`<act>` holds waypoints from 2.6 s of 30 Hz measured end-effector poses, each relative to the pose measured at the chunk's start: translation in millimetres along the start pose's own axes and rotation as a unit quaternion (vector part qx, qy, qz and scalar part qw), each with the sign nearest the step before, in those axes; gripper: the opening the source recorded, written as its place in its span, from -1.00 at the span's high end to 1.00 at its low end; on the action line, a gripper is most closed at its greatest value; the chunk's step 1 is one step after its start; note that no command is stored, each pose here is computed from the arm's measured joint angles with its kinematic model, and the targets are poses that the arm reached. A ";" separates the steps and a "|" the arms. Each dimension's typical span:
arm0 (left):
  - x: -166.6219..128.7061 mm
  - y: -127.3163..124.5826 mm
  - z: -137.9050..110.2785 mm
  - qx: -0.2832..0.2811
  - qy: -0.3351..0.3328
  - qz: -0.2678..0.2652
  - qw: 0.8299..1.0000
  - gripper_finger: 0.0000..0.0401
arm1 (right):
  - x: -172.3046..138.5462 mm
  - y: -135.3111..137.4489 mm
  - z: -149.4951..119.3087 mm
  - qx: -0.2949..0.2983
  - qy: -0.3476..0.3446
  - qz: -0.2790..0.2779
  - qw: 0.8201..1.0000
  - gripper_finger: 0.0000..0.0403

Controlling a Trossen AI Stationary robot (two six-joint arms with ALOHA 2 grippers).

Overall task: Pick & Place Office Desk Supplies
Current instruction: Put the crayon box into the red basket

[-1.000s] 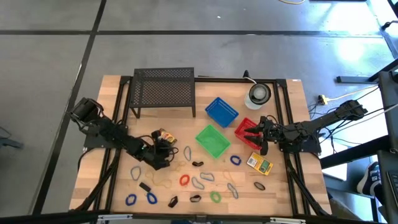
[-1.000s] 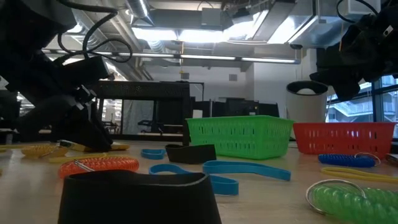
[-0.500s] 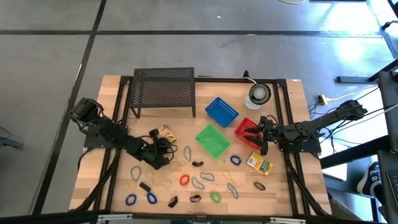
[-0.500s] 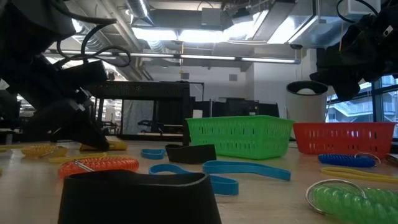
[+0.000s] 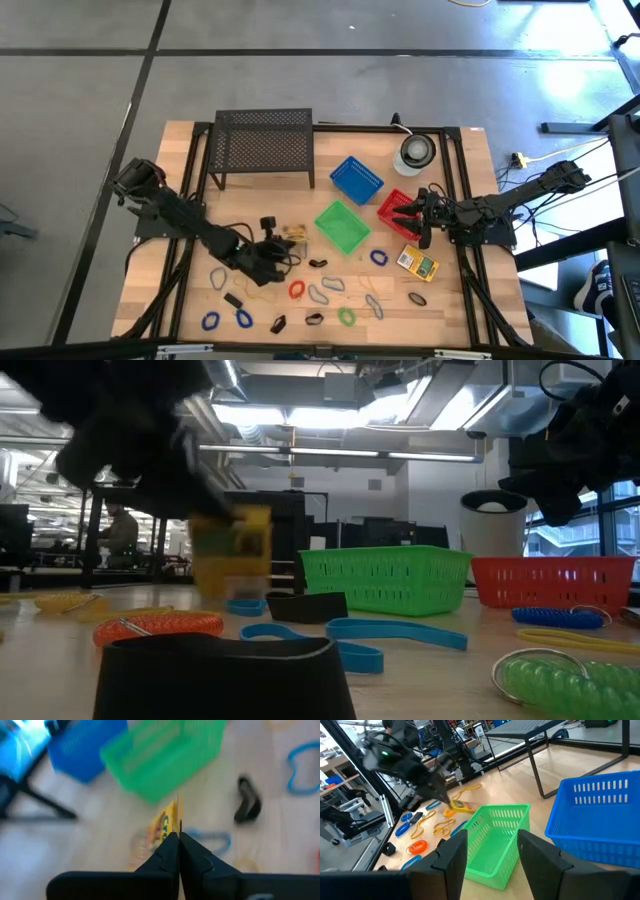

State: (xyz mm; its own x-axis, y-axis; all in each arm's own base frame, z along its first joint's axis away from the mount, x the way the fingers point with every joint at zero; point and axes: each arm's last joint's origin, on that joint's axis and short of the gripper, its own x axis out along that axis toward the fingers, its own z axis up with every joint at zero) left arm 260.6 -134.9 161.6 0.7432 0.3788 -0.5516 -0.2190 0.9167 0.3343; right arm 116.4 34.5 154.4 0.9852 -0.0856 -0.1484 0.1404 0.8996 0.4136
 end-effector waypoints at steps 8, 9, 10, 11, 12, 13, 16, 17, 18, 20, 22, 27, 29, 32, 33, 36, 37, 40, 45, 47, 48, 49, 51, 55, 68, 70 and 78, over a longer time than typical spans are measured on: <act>-14.5 -3.8 52.4 0.063 -0.063 0.034 0.995 0.99 | -0.1 1.9 3.5 -0.003 -0.017 0.009 1.000 0.14; -16.1 -3.6 57.5 0.067 -0.068 0.037 0.995 0.99 | 0.0 2.7 4.9 -0.007 -0.024 0.012 1.000 0.14; -17.6 -3.5 62.5 0.071 -0.073 0.039 0.994 0.99 | 0.1 3.8 6.6 -0.009 -0.032 0.017 0.999 0.14; -19.2 -3.5 67.6 0.076 -0.078 0.039 0.993 0.99 | 0.1 4.6 8.1 -0.014 -0.039 0.020 0.999 0.14; -20.9 -3.3 72.3 0.080 -0.083 0.040 0.993 0.99 | 0.1 5.4 9.6 -0.015 -0.046 0.024 0.999 0.14; -22.4 -3.1 76.7 0.084 -0.088 0.041 0.992 0.99 | 0.1 6.6 11.2 -0.016 -0.053 0.032 0.998 0.14; -26.0 -2.1 88.0 0.093 -0.100 0.045 0.990 0.99 | 0.2 10.4 16.4 -0.017 -0.077 0.055 0.995 0.14; -27.0 -1.3 91.6 0.094 -0.103 0.050 0.989 0.99 | 0.1 11.8 18.9 -0.015 -0.090 0.061 0.994 0.14; -28.0 -0.6 94.7 0.094 -0.106 0.055 0.988 0.99 | -0.2 13.3 22.0 -0.015 -0.105 0.067 0.992 0.14; -28.3 1.7 99.2 0.086 -0.110 0.066 0.988 0.99 | -0.3 16.1 26.7 -0.018 -0.130 0.080 0.988 0.14; -27.3 4.2 102.7 0.074 -0.117 0.077 0.987 0.99 | 0.2 18.8 29.4 -0.023 -0.144 0.097 0.985 0.14; -25.2 8.8 111.4 0.050 -0.140 0.086 0.985 0.99 | 5.4 22.6 30.0 -0.033 -0.159 0.106 0.981 0.14; -24.3 10.3 113.3 0.042 -0.145 0.088 0.985 0.99 | 8.2 24.3 30.1 -0.041 -0.164 0.106 0.980 0.14; -23.4 12.4 116.4 0.028 -0.154 0.089 0.984 0.99 | 15.7 30.9 33.9 -0.062 -0.161 0.101 0.980 0.14; -23.4 12.8 117.3 0.023 -0.157 0.089 0.983 0.99 | 18.8 33.7 35.4 -0.070 -0.158 0.099 0.980 0.14; -22.5 14.1 117.9 0.021 -0.157 0.091 0.983 0.98 | 30.8 42.6 38.7 -0.101 -0.144 0.090 0.980 0.14; -22.5 14.1 117.9 0.021 -0.157 0.091 0.983 0.98 | 35.3 45.5 39.1 -0.111 -0.139 0.087 0.980 0.14; -22.5 14.1 117.9 0.021 -0.157 0.091 0.983 0.99 | 49.7 53.5 38.1 -0.140 -0.119 0.078 0.980 0.14; -25.4 10.7 117.0 0.011 -0.160 0.083 0.984 0.98 | 71.7 64.7 34.4 -0.186 -0.092 0.068 0.976 0.14; -27.1 8.5 116.1 0.007 -0.161 0.077 0.984 0.97 | 79.7 69.0 31.8 -0.202 -0.078 0.078 0.973 0.14; -27.8 7.5 115.9 0.008 -0.162 0.071 0.984 0.97 | 83.4 71.0 30.4 -0.209 -0.071 0.085 0.972 0.14; -28.7 5.9 115.7 0.009 -0.163 0.061 0.985 0.97 | 87.8 73.2 28.4 -0.220 -0.062 0.092 0.969 0.14; -30.0 3.3 115.5 0.013 -0.166 0.038 0.985 0.99 | 96.0 77.2 24.5 -0.238 -0.047 0.106 0.964 0.14; -30.5 0.8 115.4 0.006 -0.169 0.001 0.986 0.99 | 115.5 87.4 18.6 -0.270 -0.024 0.126 0.954 0.14; -10.0 -15.1 103.3 0.039 -0.144 -0.001 0.989 0.97 | 157.8 109.6 13.4 -0.299 0.023 0.123 0.946 0.14; -9.3 -14.5 103.5 0.043 -0.144 0.002 0.989 0.98 | 160.3 110.5 12.5 -0.304 0.037 0.120 0.944 0.14; -13.2 -14.7 106.1 0.054 -0.155 0.028 0.986 0.98 | 164.2 109.9 8.5 -0.270 0.076 0.106 0.954 0.14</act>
State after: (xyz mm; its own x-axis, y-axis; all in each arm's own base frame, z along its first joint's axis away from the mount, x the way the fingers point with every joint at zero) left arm 321.0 -166.9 245.0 0.8934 0.3548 -0.2755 -0.2081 0.8704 0.4462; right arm 294.4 115.7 183.1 0.9545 0.1489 -0.2583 -0.1716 0.9828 -0.0678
